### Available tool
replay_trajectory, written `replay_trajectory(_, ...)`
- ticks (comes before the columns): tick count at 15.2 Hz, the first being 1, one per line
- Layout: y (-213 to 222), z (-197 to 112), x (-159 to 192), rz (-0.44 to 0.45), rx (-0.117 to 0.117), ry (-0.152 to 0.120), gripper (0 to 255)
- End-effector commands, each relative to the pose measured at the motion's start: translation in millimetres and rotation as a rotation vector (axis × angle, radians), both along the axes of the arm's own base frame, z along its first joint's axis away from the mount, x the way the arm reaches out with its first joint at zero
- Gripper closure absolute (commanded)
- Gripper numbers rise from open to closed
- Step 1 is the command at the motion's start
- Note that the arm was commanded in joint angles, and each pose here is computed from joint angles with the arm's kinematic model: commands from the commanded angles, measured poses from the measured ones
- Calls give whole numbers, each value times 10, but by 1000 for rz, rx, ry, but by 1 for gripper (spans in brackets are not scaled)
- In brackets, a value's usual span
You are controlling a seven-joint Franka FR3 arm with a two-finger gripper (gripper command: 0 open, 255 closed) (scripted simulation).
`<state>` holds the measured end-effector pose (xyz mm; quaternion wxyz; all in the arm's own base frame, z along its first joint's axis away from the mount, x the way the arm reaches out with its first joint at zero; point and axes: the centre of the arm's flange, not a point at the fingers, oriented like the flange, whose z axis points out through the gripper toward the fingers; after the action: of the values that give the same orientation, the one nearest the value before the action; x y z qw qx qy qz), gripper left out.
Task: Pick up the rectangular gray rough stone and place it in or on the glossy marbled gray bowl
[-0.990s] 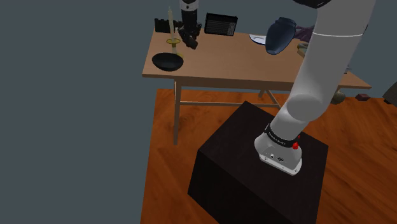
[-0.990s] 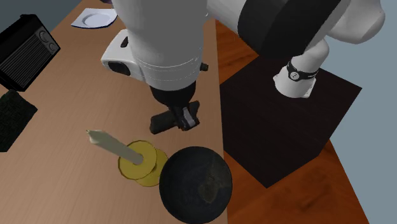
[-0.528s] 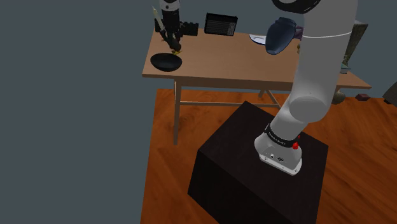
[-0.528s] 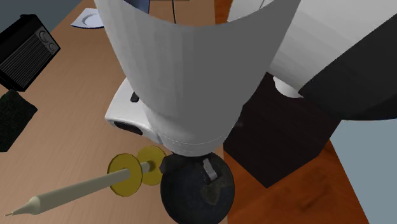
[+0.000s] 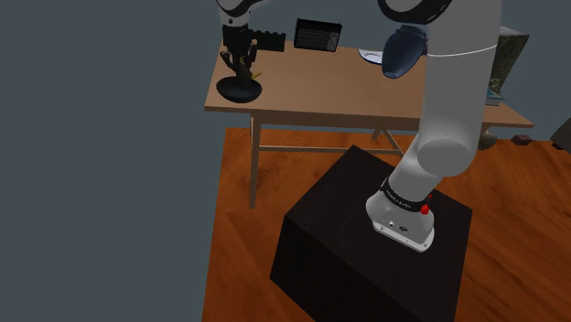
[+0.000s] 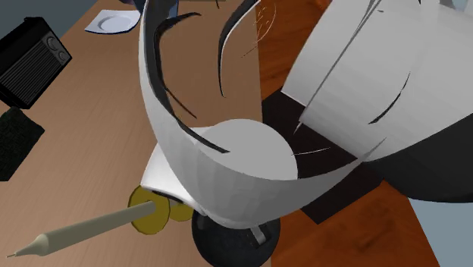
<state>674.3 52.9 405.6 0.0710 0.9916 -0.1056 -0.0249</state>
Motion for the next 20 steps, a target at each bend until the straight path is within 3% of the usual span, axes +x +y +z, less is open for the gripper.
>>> replay_trajectory(1,1,-111,0,0,0,-1,255)
replay_trajectory(5,1,-322,0,0,0,-1,255)
replay_trajectory(13,1,-334,0,0,0,-1,255)
replay_trajectory(14,0,-334,0,0,0,-1,0)
replay_trajectory(19,0,-333,0,0,0,-1,0)
replay_trajectory(20,18,-203,8,0,0,-1,0)
